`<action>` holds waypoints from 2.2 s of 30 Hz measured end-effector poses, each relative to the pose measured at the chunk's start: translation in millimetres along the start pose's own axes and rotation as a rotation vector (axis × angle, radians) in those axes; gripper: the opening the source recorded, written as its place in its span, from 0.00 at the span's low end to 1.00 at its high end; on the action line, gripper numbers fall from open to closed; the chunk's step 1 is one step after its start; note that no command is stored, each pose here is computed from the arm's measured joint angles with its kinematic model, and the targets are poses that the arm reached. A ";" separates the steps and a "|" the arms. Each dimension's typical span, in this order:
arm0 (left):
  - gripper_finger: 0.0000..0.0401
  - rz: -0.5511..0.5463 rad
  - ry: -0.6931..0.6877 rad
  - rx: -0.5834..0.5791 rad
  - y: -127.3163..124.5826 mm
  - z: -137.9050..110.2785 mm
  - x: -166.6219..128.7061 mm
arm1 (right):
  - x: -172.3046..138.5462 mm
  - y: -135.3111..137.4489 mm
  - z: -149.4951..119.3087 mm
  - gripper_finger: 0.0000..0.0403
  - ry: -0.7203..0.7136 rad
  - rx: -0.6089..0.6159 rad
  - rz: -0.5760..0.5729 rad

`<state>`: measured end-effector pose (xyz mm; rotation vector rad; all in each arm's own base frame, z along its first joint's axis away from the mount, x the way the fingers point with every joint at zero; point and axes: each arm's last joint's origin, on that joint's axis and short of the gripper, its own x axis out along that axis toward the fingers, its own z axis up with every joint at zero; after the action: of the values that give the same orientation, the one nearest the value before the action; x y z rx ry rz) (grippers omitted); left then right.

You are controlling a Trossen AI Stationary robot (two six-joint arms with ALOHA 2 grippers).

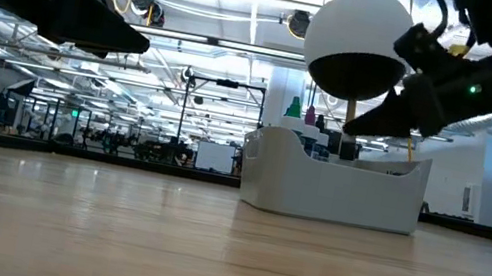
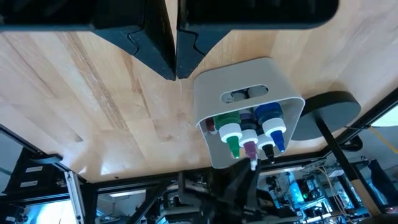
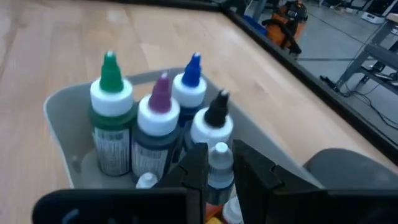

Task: Pick & Place food coloring
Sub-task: Put the blue food coloring bottle into the gray bin

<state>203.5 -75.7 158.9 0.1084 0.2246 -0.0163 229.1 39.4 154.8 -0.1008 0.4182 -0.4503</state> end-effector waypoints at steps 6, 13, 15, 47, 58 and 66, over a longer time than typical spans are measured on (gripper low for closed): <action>0.05 0.000 0.002 0.001 0.0 -0.2 0.0 | 6.6 4.4 -10.7 0.11 0.046 -0.014 -0.009; 0.05 0.000 0.006 0.002 0.0 -0.7 0.0 | 10.8 7.1 -17.1 0.11 0.070 -0.038 -0.010; 0.05 0.000 0.006 -0.007 0.1 -0.7 0.0 | 11.6 7.6 -18.5 0.11 0.076 -0.050 -0.009; 0.05 0.000 0.023 -0.040 0.0 -2.5 -0.1 | -3.5 3.4 -5.3 0.11 0.037 -0.112 -0.013; 0.05 0.000 0.026 -0.042 0.0 -2.8 -0.1 | -16.2 3.2 -2.8 0.11 -0.011 0.028 -0.176; 0.05 0.000 0.025 -0.038 0.1 -2.7 -0.1 | -8.5 5.5 -13.3 0.11 0.014 0.046 -0.232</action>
<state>202.8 -75.4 156.2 0.0707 0.2499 -0.0107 218.9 48.0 144.9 -0.1015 0.4118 -0.6890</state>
